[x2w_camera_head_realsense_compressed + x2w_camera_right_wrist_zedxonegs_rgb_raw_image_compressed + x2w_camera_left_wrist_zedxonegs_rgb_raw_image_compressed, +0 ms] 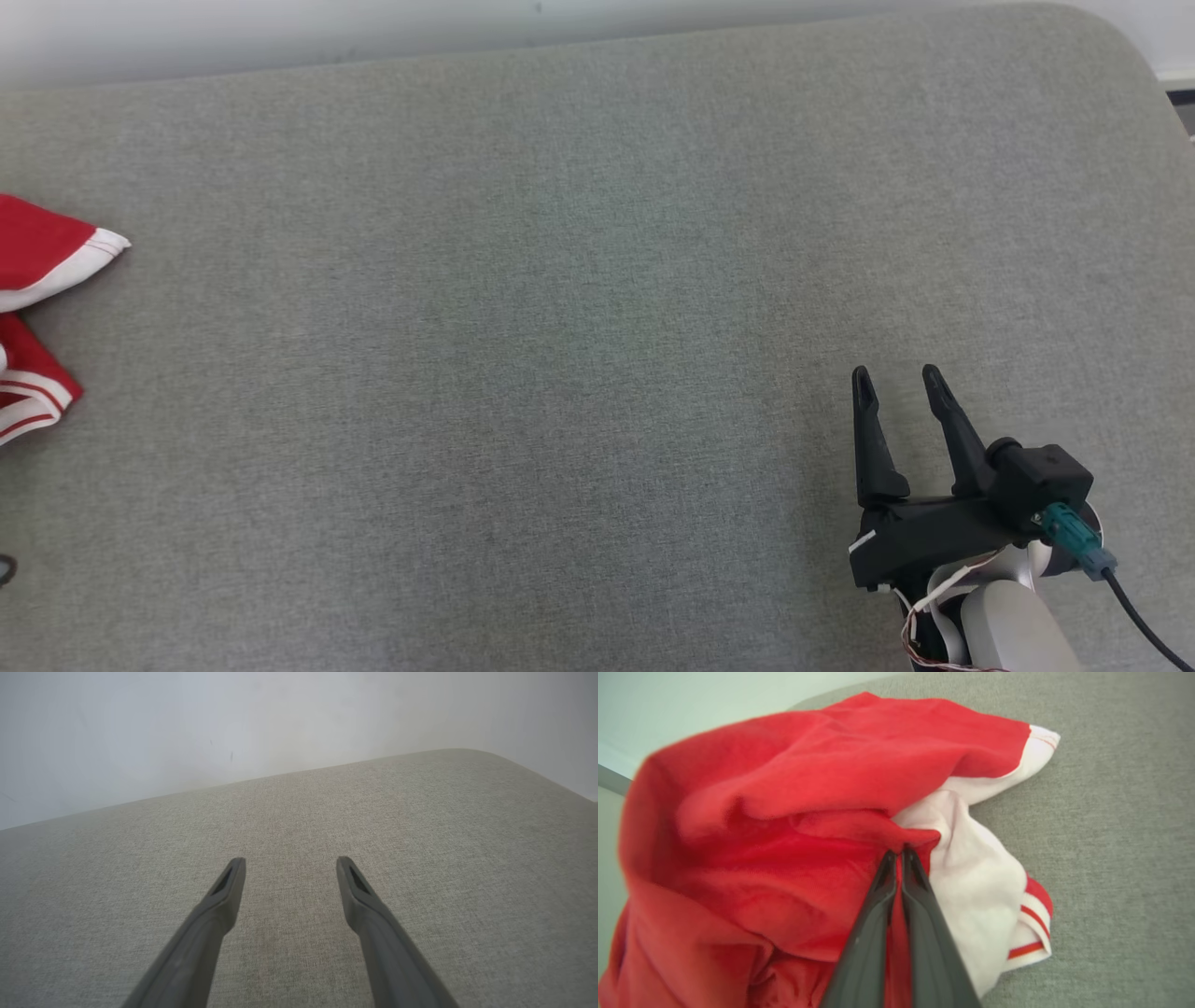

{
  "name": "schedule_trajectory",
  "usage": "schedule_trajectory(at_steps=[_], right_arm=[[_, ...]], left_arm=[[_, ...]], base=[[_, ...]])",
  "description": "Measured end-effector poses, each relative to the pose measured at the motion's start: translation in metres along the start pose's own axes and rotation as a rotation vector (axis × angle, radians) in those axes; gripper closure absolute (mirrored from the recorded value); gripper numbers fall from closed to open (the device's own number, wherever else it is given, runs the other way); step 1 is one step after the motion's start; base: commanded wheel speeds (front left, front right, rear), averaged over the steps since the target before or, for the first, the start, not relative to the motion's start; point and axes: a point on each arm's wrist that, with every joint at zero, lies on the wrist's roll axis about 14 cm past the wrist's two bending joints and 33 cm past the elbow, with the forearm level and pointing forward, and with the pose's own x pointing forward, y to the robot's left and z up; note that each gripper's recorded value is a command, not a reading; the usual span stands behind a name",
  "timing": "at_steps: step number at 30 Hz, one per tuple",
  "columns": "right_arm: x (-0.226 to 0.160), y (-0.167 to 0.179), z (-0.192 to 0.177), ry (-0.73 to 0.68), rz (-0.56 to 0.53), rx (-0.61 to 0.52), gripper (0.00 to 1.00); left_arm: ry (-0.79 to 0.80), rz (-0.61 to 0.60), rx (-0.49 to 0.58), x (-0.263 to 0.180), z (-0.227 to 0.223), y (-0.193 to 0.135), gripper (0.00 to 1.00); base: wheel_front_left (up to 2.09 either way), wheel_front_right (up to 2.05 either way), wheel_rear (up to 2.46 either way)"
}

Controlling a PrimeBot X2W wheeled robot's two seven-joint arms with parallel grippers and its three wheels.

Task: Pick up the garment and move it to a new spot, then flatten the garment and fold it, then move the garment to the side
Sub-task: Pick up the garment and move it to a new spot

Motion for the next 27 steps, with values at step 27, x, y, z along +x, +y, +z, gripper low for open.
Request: schedule_trajectory(at_steps=[27], right_arm=[[-0.023, 0.017, 0.037, -0.095, 0.029, 0.007, 0.00]], left_arm=[[-0.814, -0.213, 0.167, -0.133, 0.243, -0.077, 1.00]], base=[[0.00, 0.00, 0.00]])
